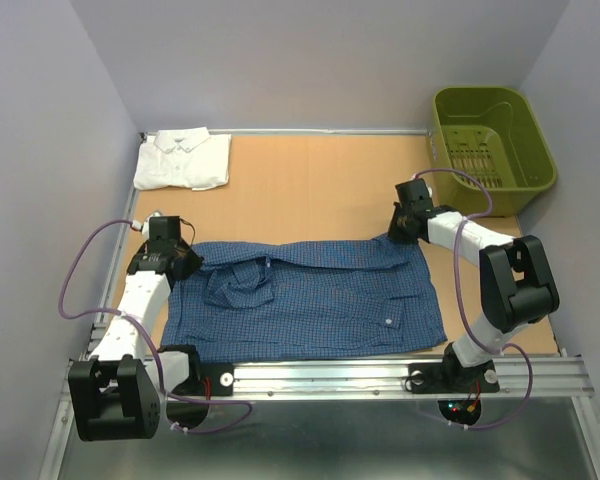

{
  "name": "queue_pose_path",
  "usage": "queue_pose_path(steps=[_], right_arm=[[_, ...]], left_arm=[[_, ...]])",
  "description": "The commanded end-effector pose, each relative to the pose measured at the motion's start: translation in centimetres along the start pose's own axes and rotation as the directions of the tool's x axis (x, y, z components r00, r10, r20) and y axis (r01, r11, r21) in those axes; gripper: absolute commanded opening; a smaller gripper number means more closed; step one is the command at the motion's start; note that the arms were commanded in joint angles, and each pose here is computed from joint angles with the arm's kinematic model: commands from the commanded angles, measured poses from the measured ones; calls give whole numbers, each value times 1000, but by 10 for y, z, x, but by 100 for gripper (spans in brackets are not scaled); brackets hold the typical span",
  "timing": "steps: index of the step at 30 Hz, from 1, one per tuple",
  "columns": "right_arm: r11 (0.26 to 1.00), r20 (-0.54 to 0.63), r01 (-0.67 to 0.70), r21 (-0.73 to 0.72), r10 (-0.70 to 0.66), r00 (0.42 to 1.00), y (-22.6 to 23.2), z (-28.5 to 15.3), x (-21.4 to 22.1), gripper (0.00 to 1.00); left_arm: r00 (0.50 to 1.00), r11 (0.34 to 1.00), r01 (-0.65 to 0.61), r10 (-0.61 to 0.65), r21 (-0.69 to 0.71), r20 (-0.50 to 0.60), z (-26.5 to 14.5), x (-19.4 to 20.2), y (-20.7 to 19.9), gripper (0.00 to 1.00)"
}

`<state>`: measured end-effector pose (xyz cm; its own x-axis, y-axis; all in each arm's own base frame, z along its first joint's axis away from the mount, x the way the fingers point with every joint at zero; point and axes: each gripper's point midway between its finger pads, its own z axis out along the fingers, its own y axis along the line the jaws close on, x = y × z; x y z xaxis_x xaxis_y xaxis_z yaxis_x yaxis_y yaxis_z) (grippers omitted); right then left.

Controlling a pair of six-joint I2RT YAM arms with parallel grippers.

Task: Fold and stack the long sleeve shirts
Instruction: Fold the shirt

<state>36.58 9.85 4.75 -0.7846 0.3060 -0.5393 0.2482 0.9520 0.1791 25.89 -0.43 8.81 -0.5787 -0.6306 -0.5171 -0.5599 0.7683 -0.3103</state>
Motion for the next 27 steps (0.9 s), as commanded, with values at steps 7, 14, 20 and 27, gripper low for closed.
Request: queue_pose_path(steps=[7,14,20,27], right_arm=[[986,265,-152,73,128,956,-30,-38,-70,1],[959,301,-264,102,223,927,-47,-51,-58,1],[961,166,-257,102,239,957,-44,-38,-24,27],[955,135,-294,34,287,948,-33,-61,-21,58]], left_arm=[[999,998,23,-21,-66,43,0,-7,13,14],[999,997,26,-24,-77,36,1,-7,16,11],[1000,998,6,-6,-60,-1,5,-2,13,12],[999,1000,-11,11,-21,-31,5,3,6,13]])
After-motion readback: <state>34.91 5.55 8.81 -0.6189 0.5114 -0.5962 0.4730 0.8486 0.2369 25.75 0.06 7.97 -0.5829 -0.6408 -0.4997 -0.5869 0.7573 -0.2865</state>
